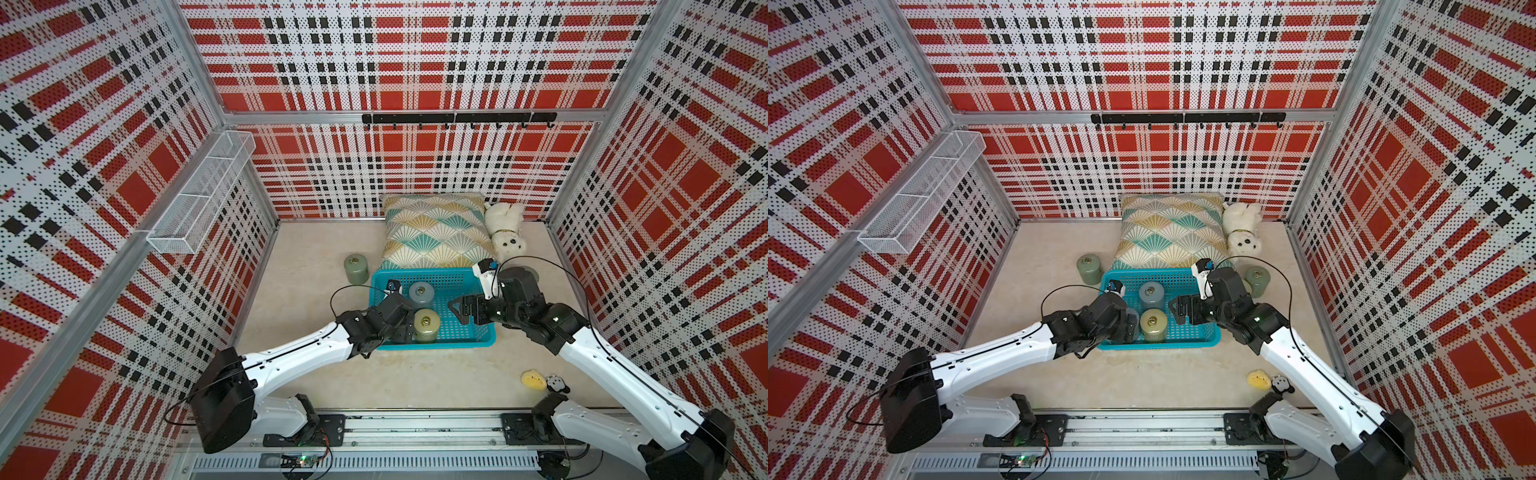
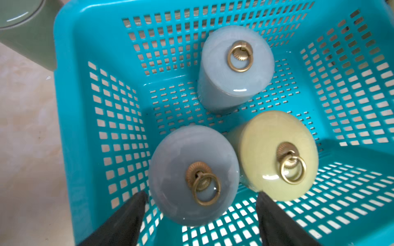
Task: Take the tea canister out of the basket
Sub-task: Pick up the tea canister from the basket.
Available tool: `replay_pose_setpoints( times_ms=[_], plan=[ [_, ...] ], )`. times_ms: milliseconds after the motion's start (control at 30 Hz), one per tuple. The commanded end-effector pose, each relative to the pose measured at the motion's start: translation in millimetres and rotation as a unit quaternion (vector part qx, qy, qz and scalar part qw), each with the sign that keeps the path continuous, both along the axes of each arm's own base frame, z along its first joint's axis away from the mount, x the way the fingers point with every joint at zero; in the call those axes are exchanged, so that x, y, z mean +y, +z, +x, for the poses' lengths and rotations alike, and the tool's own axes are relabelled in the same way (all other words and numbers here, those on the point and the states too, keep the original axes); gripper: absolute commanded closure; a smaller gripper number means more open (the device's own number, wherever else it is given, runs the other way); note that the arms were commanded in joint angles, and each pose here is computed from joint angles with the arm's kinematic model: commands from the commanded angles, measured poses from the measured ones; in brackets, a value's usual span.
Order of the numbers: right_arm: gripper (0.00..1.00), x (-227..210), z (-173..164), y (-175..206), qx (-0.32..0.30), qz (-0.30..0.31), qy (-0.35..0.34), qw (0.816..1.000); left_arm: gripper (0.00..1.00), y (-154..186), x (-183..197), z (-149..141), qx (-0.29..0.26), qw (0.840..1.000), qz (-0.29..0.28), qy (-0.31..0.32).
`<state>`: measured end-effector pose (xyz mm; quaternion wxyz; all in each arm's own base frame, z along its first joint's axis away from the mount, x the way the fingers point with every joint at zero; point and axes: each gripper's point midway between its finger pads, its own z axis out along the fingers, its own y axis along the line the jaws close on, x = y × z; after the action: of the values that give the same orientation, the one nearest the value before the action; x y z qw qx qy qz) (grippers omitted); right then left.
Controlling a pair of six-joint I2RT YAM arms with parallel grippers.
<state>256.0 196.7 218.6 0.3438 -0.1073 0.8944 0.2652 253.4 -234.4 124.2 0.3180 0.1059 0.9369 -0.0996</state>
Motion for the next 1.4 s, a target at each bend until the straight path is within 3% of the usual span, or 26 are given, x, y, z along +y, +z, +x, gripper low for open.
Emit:
replay_pose_setpoints(
  times_ms=[0, 633, 1100, 1133, 1367],
  plan=[
    [0.00, 3.0, 0.6, 4.3, -0.012, 0.010, 0.002, 1.000, 0.16, -9.9, 3.3, -3.4, 0.019, 1.000, 0.018, -0.016],
    [0.00, 10.9, -9.3, 6.1, -0.017, 0.040, 0.028, 0.999, 0.11, -51.1, 6.9, 11.7, 0.094, 0.991, 0.089, -0.038],
    [0.00, 11.6, -12.4, 2.3, -0.017, 0.045, 0.034, 0.998, 0.06, -71.4, 13.6, 39.2, 0.109, 0.987, 0.119, -0.021],
    [0.00, 11.6, -12.4, 2.8, -0.018, 0.044, 0.034, 0.998, 0.01, -74.1, 15.4, 40.5, 0.113, 0.986, 0.121, -0.018],
    [0.00, 10.8, -10.5, 4.5, -0.022, 0.037, 0.034, 0.998, 0.01, -84.3, 19.3, 37.1, 0.127, 0.981, 0.143, -0.032]
  ],
)
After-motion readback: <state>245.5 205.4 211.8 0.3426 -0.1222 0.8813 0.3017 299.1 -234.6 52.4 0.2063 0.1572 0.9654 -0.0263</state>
